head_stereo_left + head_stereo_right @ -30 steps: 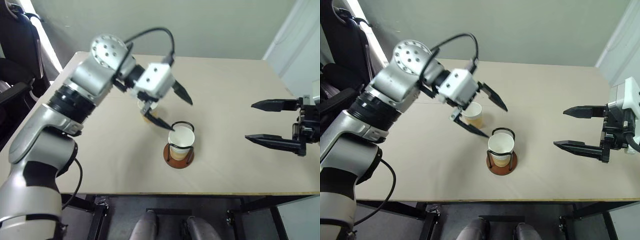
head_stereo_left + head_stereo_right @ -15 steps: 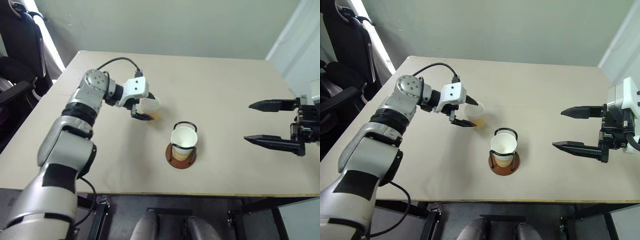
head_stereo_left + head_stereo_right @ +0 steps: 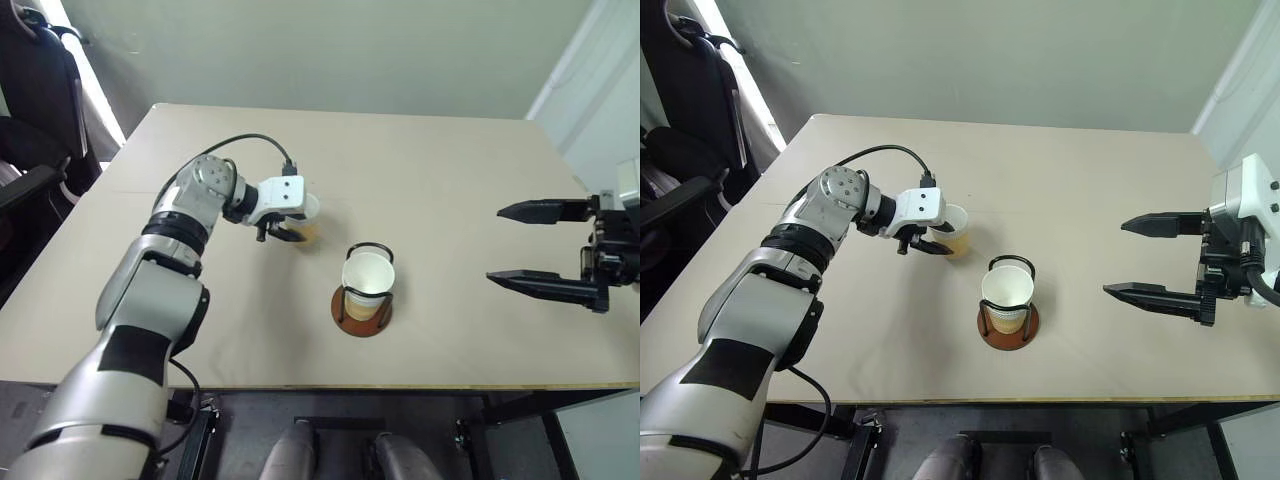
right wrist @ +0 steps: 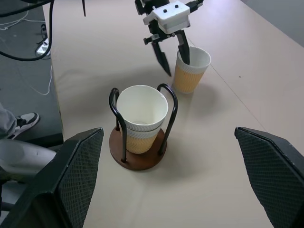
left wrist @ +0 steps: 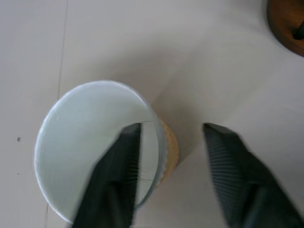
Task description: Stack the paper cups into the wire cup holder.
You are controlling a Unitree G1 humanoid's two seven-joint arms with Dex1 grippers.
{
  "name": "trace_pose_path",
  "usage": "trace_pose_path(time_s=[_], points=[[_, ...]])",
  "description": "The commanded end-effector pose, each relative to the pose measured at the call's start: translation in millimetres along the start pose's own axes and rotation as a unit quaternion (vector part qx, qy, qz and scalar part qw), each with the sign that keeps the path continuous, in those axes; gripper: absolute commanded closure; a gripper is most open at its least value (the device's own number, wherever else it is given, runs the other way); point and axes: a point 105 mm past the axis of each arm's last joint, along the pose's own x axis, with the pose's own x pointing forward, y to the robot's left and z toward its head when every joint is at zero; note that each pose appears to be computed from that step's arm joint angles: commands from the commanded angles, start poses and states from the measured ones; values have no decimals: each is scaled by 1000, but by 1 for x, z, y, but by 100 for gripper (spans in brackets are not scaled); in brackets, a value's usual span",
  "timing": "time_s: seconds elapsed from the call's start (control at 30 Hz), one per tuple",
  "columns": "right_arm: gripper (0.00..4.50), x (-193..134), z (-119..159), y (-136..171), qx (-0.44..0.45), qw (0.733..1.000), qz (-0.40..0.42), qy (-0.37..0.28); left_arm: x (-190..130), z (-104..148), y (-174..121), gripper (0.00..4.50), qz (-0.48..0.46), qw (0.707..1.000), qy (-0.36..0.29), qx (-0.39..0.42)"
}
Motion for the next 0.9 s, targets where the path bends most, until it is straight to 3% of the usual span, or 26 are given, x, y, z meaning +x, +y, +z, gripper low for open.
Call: trace_pose_path(time_s=[0.03, 0.1, 0.17, 0.37, 0.43, 0.5, 0.67, 0.77, 0.9], points=[[0, -8, 11, 0, -25, 1000, -17, -3, -10, 18, 12, 385, 15, 999, -21, 26], [0, -9, 10, 0, -24, 1000, -19, -2, -16, 28, 14, 442, 5, 998, -42, 35], [0, -10, 10, 1, -23, 1000, -19, -2, -22, 38, 12, 442, -16, 997, -62, 44], [0, -12, 11, 3, -16, 1000, -11, -6, -55, 100, 10, 442, -71, 979, -162, 103], [0, -12, 11, 2, -19, 1000, -13, -4, -83, 161, 6, 442, -72, 950, -248, 174], [0, -12, 11, 2, -21, 1000, -15, -4, -103, 197, -7, 442, -90, 924, -296, 224], [0, -13, 11, 3, -23, 999, -21, -3, -106, 203, -38, 442, -148, 904, -293, 275], [0, -14, 11, 4, -24, 999, -26, -2, -94, 189, -61, 442, -199, 900, -260, 287], [0, -15, 11, 6, -24, 999, -32, 0, -77, 168, -62, 442, -213, 908, -209, 294]])
